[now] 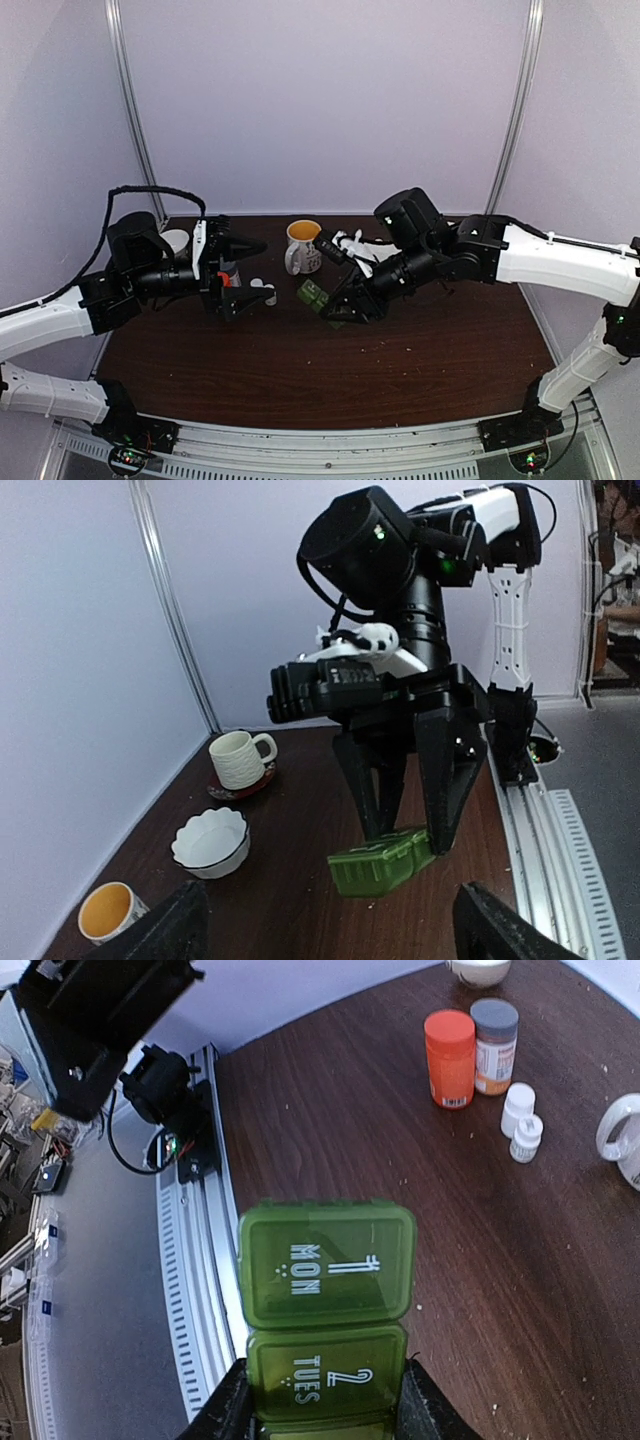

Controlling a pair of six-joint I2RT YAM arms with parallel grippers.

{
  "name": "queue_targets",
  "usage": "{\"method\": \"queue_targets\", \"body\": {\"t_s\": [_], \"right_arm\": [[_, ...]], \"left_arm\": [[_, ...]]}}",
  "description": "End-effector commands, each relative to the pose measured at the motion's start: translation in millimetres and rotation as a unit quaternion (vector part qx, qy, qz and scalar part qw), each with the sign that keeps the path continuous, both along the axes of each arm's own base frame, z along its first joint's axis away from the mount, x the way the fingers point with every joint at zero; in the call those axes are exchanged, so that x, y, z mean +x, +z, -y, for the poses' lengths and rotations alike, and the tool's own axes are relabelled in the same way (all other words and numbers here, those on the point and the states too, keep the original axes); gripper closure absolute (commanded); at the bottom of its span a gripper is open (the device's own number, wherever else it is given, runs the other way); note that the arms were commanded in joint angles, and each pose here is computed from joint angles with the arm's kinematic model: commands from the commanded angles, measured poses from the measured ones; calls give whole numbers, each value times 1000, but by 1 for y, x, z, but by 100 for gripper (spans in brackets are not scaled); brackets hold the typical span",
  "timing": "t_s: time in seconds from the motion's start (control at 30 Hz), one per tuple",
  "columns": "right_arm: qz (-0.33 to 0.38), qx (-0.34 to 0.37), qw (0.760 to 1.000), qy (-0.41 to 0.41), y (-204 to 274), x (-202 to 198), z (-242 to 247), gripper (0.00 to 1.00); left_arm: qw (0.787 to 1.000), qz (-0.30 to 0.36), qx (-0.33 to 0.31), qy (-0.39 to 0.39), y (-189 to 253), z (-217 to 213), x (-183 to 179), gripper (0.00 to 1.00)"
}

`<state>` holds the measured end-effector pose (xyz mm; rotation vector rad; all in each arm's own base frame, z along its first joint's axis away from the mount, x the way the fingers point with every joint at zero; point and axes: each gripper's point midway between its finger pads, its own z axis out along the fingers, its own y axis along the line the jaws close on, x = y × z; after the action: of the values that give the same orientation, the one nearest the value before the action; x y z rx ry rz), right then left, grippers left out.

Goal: Sort the pills into containers
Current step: Open the lid of the pill container in the compartment.

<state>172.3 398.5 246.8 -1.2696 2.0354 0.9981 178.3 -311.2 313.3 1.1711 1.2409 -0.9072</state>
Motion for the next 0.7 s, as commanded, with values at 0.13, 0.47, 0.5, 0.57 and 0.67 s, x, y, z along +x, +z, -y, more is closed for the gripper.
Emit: {"method": "queue_targets", "body": {"t_s": [0.13, 0.47, 0.5, 0.57, 0.67], "right_arm": [[-30, -79, 996, 7, -19, -13, 17, 64], [-19, -114, 993, 17, -22, -16, 11, 64], [-12, -120, 993, 15, -22, -14, 11, 64], [0, -128, 992, 21, -19, -14, 10, 64], [17, -139, 990, 27, -18, -15, 8, 64]], "left_arm": [[975, 196, 94, -38, -5, -7, -12, 18], [971, 172, 139, -91, -24, 21, -20, 27], [973, 158, 139, -96, -26, 24, -20, 27], [976, 132, 138, -104, -29, 29, -19, 27], [980, 97, 138, -107, -34, 36, -16, 27]]}}
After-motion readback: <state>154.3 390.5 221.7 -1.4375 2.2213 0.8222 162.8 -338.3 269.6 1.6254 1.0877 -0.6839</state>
